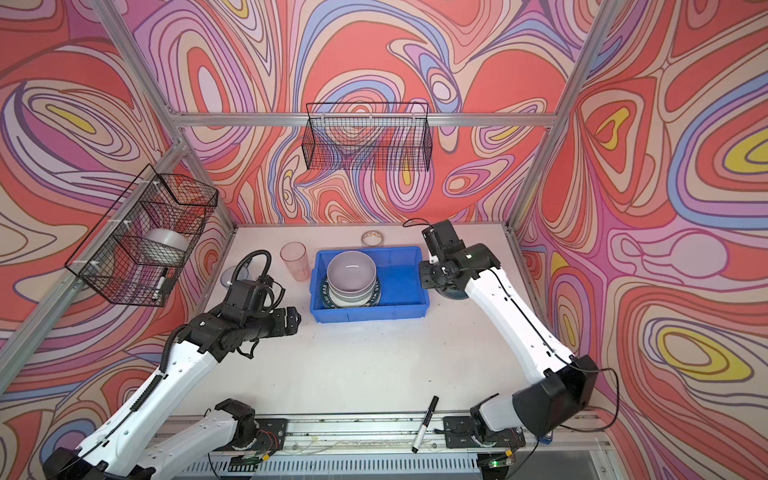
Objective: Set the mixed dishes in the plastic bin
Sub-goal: 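Lift the dark blue bowl with the right gripper over the bin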
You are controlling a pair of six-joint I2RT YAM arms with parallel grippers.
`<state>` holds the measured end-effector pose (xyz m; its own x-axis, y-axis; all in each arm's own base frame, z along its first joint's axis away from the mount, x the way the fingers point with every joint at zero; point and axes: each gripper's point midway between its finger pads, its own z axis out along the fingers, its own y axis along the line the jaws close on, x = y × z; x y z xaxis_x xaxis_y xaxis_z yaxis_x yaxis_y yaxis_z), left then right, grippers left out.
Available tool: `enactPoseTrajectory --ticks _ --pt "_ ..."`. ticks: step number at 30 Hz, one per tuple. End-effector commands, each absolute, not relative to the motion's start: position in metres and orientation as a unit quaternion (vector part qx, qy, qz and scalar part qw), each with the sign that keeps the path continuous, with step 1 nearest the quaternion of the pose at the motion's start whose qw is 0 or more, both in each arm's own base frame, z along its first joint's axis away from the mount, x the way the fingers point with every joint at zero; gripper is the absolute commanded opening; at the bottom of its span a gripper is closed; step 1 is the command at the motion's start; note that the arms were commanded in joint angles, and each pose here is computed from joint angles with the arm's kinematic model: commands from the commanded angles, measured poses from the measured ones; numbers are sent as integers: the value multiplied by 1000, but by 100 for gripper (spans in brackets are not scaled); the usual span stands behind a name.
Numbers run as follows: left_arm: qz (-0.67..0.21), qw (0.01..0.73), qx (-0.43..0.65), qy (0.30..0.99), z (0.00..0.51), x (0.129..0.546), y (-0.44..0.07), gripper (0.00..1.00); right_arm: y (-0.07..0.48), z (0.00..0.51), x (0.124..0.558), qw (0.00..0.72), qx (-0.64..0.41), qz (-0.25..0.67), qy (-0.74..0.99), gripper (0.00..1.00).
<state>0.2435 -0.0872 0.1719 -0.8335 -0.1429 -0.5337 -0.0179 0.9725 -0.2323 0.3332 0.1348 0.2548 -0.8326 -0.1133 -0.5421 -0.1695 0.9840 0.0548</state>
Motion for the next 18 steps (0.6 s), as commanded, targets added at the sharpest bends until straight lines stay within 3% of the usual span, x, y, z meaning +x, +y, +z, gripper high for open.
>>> enactPoseTrajectory --ticks 1,13,18 --pt "-108 288 -41 951 176 243 -85 89 180 295 347 331 -164 118 922 0" --pt "-108 293 -44 949 178 244 -83 89 289 311 352 348 -373 149 847 0" --pt "-107 295 -45 948 179 243 -81 89 321 294 352 324 -459 98 821 0"
